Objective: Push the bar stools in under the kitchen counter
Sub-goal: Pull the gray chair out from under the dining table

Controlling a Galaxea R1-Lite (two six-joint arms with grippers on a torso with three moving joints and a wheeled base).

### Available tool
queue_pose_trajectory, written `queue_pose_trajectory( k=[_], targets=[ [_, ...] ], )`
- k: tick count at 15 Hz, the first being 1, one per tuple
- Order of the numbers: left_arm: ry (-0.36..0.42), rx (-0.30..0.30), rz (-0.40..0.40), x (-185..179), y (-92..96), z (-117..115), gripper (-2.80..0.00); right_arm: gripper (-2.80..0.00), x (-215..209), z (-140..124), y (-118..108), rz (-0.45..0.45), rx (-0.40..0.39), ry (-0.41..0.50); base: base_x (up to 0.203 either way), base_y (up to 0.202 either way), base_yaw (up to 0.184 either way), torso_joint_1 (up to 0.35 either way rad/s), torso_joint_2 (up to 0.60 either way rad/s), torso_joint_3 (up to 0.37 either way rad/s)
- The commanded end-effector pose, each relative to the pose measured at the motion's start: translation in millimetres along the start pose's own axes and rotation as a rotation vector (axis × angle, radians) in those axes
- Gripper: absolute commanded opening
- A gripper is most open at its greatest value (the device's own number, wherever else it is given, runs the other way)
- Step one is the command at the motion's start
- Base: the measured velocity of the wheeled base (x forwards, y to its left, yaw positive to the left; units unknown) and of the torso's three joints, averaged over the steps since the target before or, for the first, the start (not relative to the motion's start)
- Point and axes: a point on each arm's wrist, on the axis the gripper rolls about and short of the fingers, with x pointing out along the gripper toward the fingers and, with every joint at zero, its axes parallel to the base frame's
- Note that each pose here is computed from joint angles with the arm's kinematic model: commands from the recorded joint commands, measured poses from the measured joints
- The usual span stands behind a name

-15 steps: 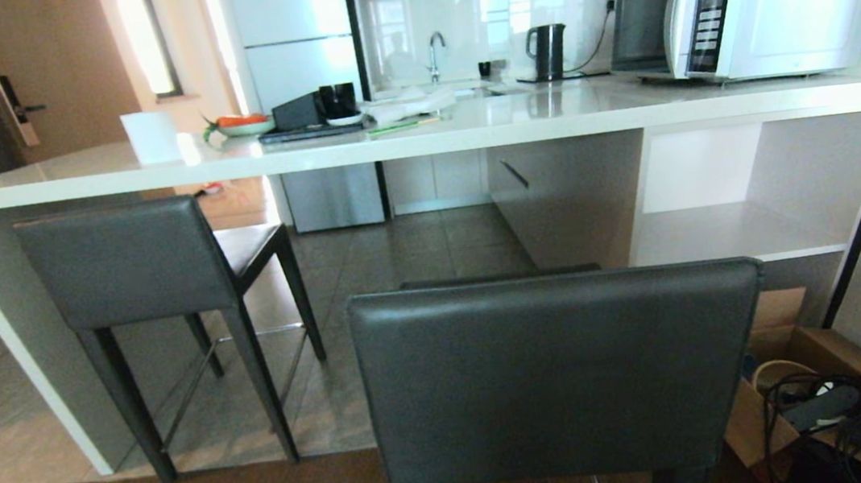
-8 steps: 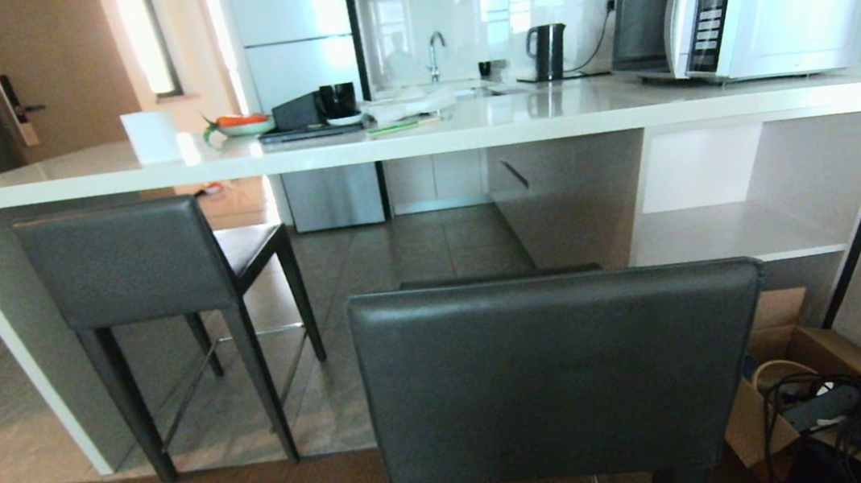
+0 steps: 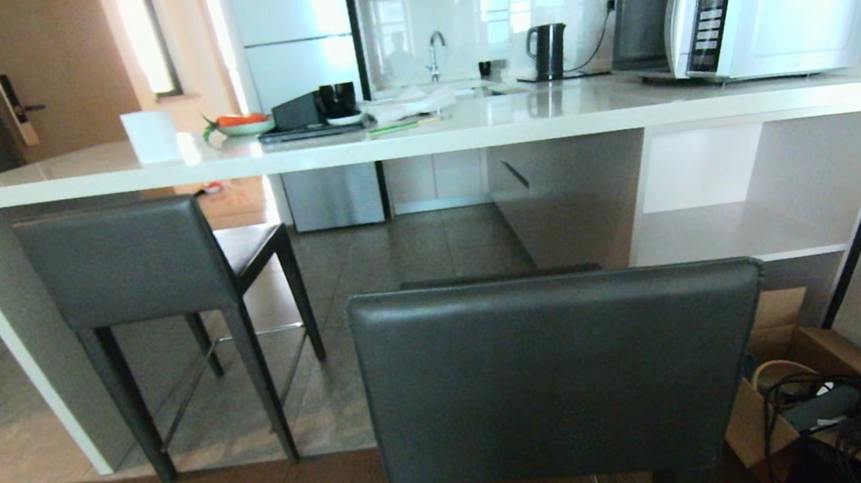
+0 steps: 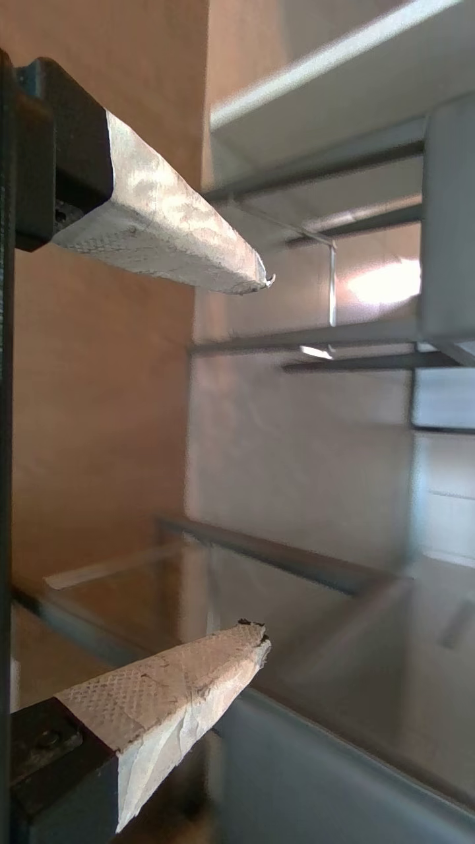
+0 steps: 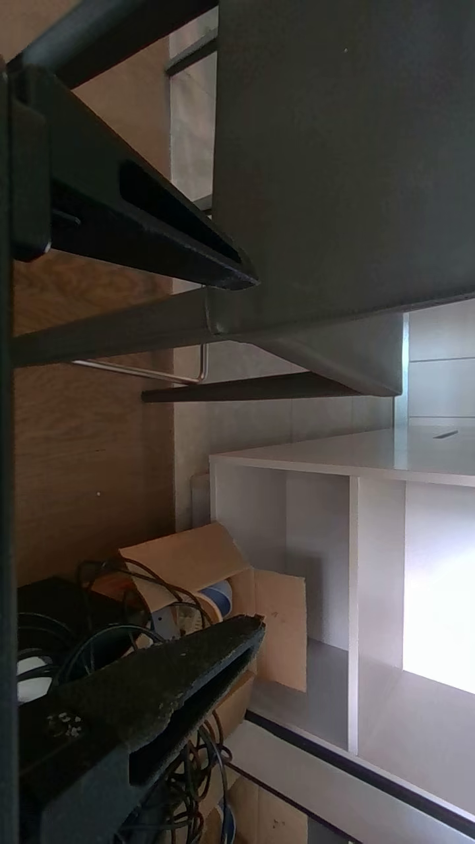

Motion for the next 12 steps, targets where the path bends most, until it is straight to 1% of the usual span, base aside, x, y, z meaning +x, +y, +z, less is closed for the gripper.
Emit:
queue_pose_trajectory(
  k=[1, 2, 4, 5, 6, 9, 12],
  targets=[
    [0.036, 0.029, 0.003, -2.8, 0.0, 0.8, 0.0, 0.0, 0.6, -2.0, 0.1, 0.001, -0.002, 0.009, 0.0, 0.0, 0.0, 0.0, 0.0, 0.0],
    [0.055, 0.033, 0.008, -3.7, 0.1, 0.4, 0.0, 0.0, 0.6, -2.0, 0.1, 0.001, -0.002, 0.009, 0.0, 0.0, 0.0, 0.0, 0.0, 0.0],
    [0.065, 0.035, 0.021, -4.0, 0.4, 0.3, 0.0, 0.0, 0.6, -2.0, 0.1, 0.003, -0.02, 0.009, 0.0, 0.0, 0.0, 0.0, 0.0, 0.0],
    [0.105, 0.054, 0.033, -4.7, 0.8, -3.3, 0.0, 0.0, 0.6, -2.0, 0.2, 0.004, -0.024, 0.009, 0.0, 0.0, 0.0, 0.0, 0.0, 0.0],
    [0.116, 0.062, 0.025, -5.8, 0.7, -2.6, 0.0, 0.0, 0.6, -2.0, 0.2, 0.004, -0.022, 0.009, 0.0, 0.0, 0.0, 0.0, 0.0, 0.0],
    [0.119, 0.074, -0.002, -5.9, 0.0, -2.9, 0.0, 0.0, 0.6, -2.0, 0.2, 0.004, -0.022, 0.009, 0.0, 0.0, 0.0, 0.0, 0.0, 0.0],
    [0.119, 0.072, 0.002, -5.9, 0.2, -2.9, 0.0, 0.0, 0.6, -2.0, 0.2, 0.004, -0.02, 0.009, 0.0, 0.0, 0.0, 0.0, 0.0, 0.0]
  ],
)
